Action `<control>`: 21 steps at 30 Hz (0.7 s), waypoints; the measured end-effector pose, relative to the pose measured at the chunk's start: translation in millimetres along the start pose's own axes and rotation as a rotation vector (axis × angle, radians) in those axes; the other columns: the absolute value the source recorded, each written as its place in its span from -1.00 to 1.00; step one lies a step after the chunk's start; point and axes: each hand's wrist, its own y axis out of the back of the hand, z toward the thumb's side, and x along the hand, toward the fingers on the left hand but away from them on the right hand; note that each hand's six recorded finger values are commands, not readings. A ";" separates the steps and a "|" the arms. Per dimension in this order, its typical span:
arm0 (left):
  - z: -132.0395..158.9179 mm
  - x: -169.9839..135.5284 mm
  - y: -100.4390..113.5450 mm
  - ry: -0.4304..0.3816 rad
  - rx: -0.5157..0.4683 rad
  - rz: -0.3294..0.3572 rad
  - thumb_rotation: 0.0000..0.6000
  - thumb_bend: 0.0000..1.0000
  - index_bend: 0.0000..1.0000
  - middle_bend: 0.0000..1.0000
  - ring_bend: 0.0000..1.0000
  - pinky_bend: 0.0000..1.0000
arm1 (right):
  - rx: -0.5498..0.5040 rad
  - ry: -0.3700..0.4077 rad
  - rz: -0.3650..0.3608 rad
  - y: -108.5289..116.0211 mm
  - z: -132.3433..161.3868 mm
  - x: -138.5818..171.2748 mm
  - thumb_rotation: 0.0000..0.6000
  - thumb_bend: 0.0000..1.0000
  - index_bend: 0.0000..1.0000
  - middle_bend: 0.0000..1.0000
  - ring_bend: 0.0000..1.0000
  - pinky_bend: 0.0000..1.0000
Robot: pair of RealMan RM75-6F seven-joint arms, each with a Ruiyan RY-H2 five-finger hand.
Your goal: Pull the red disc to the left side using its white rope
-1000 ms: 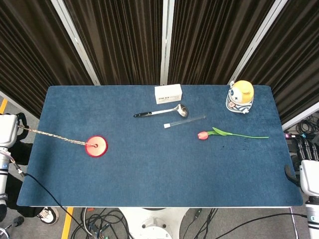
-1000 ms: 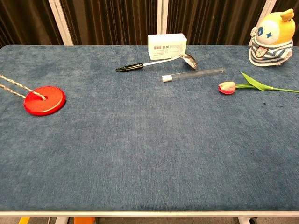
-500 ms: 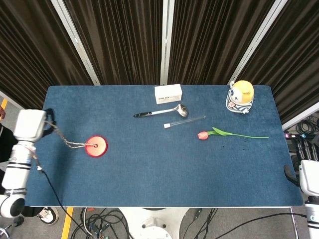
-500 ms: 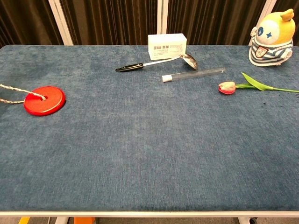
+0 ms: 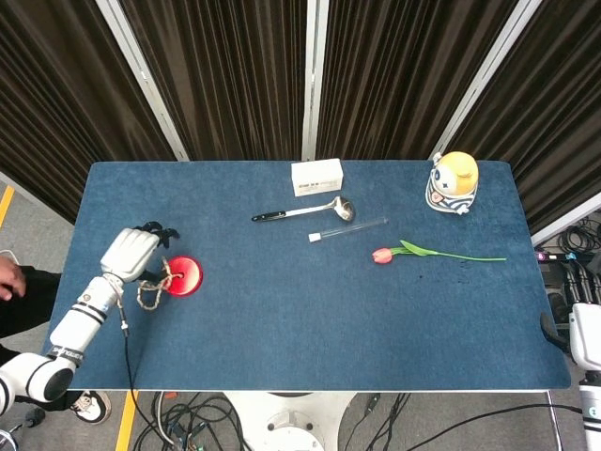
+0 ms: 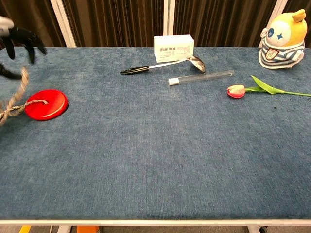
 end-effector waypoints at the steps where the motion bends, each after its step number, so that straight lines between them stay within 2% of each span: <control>1: -2.9 -2.2 -2.2 0.003 0.009 -0.028 1.00 -0.77 -0.95 -1.00 -1.00 -0.68 | -0.001 0.001 0.001 -0.8 0.4 -0.1 1.00 -0.38 -1.00 -1.00 -1.00 -1.00; 4: -9.0 -5.9 -0.9 0.014 0.043 -0.045 1.00 -0.78 -0.95 -1.00 -1.00 -0.74 | -0.003 0.004 0.004 -2.4 1.0 -0.4 1.00 -0.38 -1.00 -1.00 -1.00 -1.00; 10: -17.2 -14.6 10.6 0.042 0.147 -0.002 1.00 -0.78 -0.95 -1.00 -1.00 -0.76 | -0.006 0.003 -0.008 1.1 0.6 -0.5 1.00 -0.38 -1.00 -1.00 -1.00 -1.00; 13: -19.9 -24.8 13.7 0.060 0.132 0.015 1.00 -0.79 -0.95 -1.00 -1.00 -0.77 | -0.006 0.005 -0.013 3.0 0.3 0.5 1.00 -0.38 -1.00 -1.00 -1.00 -1.00; 17: -29.8 -47.2 16.8 0.102 0.114 0.084 1.00 -0.79 -0.93 -1.00 -1.00 -0.77 | -0.006 0.019 -0.012 3.4 3.7 2.5 1.00 -0.39 -1.00 -1.00 -1.00 -1.00; 21: -44.3 -82.3 14.3 0.160 0.134 0.187 1.00 -0.79 -0.93 -1.00 -1.00 -0.77 | -0.006 0.042 -0.015 2.9 10.4 4.5 1.00 -0.39 -1.00 -1.00 -1.00 -1.00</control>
